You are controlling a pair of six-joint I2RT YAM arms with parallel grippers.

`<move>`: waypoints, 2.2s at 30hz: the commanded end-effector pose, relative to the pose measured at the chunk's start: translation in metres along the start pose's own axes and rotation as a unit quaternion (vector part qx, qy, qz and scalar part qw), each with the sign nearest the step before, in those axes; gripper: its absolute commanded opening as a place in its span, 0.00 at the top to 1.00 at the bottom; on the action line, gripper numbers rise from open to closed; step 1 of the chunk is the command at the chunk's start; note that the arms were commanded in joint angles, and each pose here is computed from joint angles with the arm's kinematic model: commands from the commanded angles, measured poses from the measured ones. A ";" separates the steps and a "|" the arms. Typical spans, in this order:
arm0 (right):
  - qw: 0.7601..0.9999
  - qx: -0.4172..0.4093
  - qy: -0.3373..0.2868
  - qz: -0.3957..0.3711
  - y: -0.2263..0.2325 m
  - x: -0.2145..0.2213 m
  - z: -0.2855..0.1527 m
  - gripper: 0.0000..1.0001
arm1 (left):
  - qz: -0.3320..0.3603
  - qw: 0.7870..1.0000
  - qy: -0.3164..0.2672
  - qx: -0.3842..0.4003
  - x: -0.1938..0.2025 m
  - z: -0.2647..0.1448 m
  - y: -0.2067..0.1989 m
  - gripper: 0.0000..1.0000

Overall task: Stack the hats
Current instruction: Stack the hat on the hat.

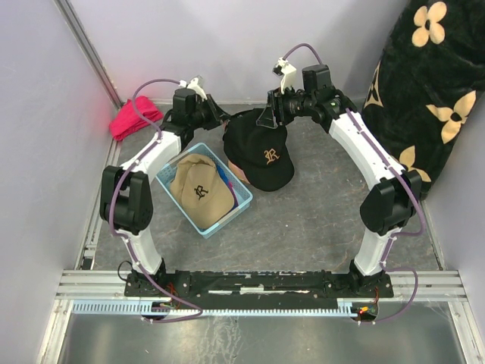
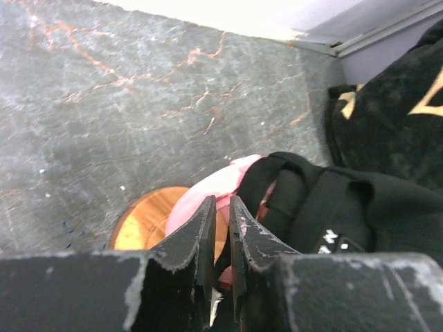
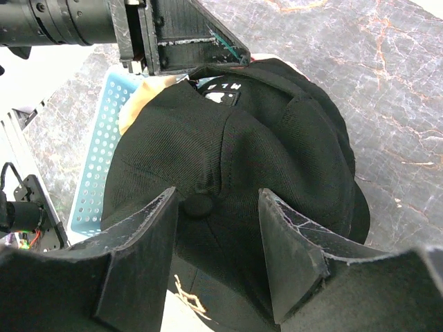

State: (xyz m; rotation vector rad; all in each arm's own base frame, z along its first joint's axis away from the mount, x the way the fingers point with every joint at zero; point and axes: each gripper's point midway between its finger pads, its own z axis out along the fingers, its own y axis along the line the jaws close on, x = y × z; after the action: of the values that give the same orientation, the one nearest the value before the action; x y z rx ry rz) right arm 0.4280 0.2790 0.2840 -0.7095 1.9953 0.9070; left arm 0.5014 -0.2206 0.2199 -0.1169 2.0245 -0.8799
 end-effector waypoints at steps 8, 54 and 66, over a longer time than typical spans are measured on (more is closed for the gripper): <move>1.000 0.020 -0.016 -0.002 0.006 -0.008 -0.014 0.39 | 0.018 0.999 -0.009 -0.034 0.000 -0.015 0.012 0.79; 0.974 0.164 -0.141 0.063 0.020 0.006 -0.110 0.02 | 0.025 0.983 -0.013 0.179 -0.044 -0.068 -0.068 0.56; 0.972 0.176 -0.139 0.075 0.023 0.024 -0.117 0.02 | 0.064 0.992 0.020 0.104 -0.036 -0.041 -0.045 0.56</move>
State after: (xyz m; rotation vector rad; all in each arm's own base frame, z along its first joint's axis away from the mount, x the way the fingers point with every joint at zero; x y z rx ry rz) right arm 0.3505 0.1985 0.2973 -0.2370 1.9785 0.6737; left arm 0.4741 -0.2165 0.2832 0.0722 1.9423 -1.0816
